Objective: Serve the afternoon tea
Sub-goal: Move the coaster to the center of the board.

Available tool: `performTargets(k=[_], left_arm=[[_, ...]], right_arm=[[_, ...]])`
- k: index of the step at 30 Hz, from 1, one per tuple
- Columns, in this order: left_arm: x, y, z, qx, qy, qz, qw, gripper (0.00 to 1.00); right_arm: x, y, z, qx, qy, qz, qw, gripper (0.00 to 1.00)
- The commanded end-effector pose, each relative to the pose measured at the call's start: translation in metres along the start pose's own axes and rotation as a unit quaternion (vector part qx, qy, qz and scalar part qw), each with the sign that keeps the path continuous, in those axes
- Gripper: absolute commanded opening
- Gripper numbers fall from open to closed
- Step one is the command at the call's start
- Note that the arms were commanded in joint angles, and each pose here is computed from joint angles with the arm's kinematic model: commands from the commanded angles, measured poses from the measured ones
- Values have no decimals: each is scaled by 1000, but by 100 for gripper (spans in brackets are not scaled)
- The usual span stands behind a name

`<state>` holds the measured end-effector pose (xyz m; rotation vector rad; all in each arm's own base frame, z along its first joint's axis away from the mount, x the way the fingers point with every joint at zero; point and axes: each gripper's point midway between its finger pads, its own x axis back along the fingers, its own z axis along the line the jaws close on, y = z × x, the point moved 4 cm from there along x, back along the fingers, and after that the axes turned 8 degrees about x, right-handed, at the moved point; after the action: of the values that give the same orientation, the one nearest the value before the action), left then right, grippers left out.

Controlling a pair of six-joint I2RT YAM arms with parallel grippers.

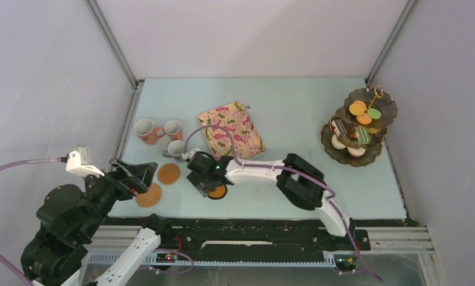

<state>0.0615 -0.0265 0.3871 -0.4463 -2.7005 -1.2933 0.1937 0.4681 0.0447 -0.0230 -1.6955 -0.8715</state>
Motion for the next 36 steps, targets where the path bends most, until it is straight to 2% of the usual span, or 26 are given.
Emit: performTargets(k=[1,5,7,10,12,14,17,19,24,28,33,36], left_arm=[[-10,1,-10,-4,-24,-2,1000,98],[-17,-1,-13,-3,-35,2,999,98],[-21,-3,-14,-2,-40,5,999,98],[-25,-7,-15,2,-45,10,999,98],[-27,-8,-16,5,-51,11,999,98],[-29,-8,-18,7,-54,13,998,98],[-30,-10,-19,11,-57,17,998,98],[-33,-13,-17,17,-58,18,998,98],[-35,-17,-20,37,-71,18,997,98],[-40,-23,-20,42,-70,35,996,98],[-43,-24,-21,52,-66,40,996,98],[-42,-23,-21,55,-66,40,995,98]], right_arm=[[5,-98,-44,-49,-85,116,988,78],[35,-159,-91,-71,-159,164,971,80],[53,-191,-118,-103,-195,191,956,82],[82,-216,-149,-159,-242,210,934,84],[100,-216,-161,-205,-251,198,925,85],[126,-197,-165,-229,-265,168,921,86],[151,-164,-142,-216,-242,120,938,87],[148,-161,-118,-221,-206,122,945,86],[142,-194,-106,-240,-262,195,914,81],[147,-212,-112,-247,-303,213,895,74],[136,-217,-120,-253,-298,201,898,69],[127,-222,-139,-266,-312,214,887,68]])
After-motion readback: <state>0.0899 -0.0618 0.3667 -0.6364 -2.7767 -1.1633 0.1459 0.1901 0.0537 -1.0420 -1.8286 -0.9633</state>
